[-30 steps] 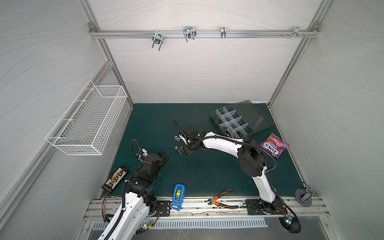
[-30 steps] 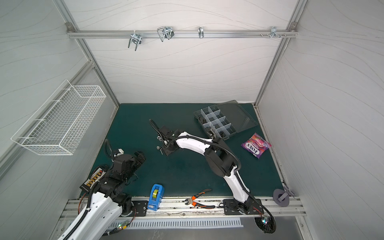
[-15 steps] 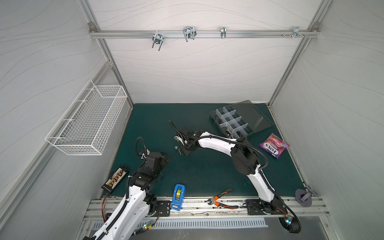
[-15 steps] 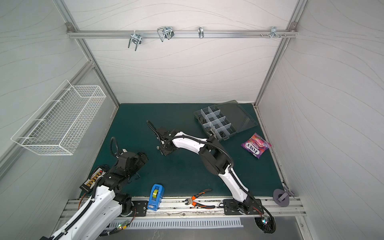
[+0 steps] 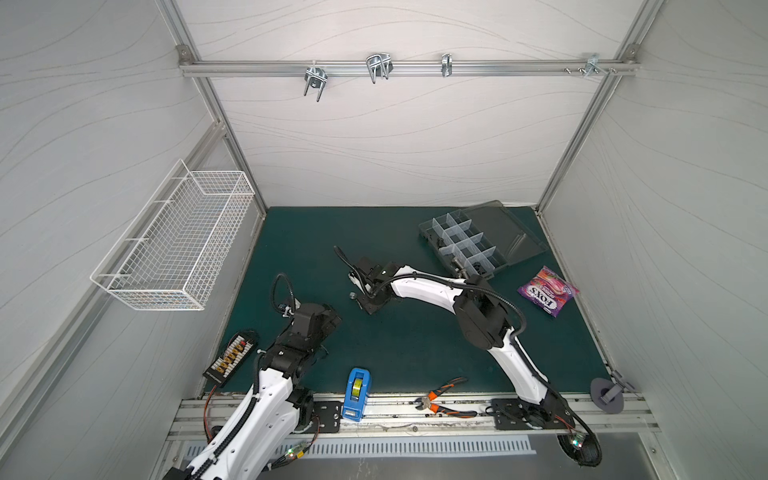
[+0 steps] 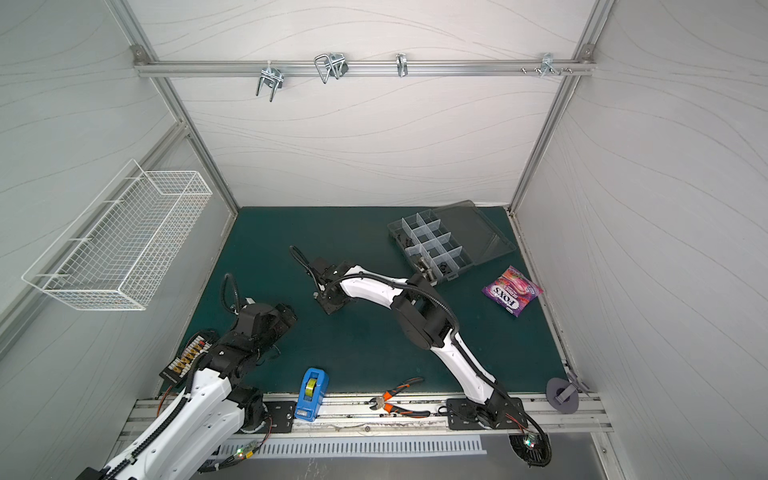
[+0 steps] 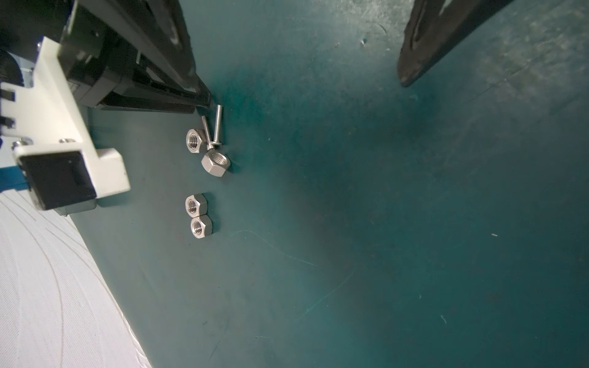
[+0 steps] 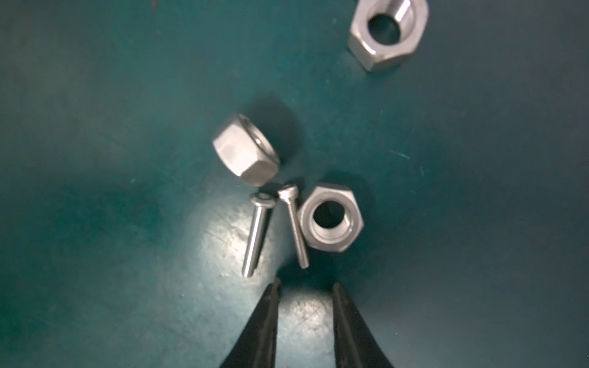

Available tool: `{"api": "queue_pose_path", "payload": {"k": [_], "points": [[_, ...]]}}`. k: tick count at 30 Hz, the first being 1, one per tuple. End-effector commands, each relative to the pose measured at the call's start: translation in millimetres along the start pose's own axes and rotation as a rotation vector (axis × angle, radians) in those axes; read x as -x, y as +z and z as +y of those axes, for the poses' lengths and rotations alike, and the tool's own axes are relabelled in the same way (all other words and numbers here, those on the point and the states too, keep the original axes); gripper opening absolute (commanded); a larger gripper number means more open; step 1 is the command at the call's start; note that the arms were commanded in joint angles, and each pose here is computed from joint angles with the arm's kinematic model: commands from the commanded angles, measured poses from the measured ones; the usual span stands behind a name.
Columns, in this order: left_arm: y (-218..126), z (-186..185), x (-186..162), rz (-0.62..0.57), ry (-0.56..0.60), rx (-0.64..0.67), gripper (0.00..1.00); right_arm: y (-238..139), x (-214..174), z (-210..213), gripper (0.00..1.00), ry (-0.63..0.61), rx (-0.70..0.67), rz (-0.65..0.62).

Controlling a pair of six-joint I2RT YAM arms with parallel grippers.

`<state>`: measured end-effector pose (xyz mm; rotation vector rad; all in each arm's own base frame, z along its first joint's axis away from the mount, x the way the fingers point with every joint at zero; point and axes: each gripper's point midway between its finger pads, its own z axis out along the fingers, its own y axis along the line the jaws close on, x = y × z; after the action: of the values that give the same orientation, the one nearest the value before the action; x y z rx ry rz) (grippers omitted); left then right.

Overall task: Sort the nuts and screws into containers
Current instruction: 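Lower the right gripper and close it on a small silver screw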

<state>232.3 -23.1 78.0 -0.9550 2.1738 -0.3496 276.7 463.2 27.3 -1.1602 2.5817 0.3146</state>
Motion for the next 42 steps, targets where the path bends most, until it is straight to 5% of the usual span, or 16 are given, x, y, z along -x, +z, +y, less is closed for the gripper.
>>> {"api": "queue_pose_path", "payload": {"k": [1,24,42], "points": [[-2.0,-5.8,9.1,-0.033,-0.026,-0.014,0.99,11.5,-12.4,4.6,0.29,-0.049,-0.022,0.052],[-0.4,-7.5,7.7,-0.021,-0.021,-0.015,0.99,38.7,-14.0,-4.3,0.19,-0.079,-0.073,0.094],[1.3,-8.3,8.2,-0.021,-0.021,-0.011,0.99,25.8,-31.5,-9.6,0.08,-0.027,-0.040,0.149]]}}
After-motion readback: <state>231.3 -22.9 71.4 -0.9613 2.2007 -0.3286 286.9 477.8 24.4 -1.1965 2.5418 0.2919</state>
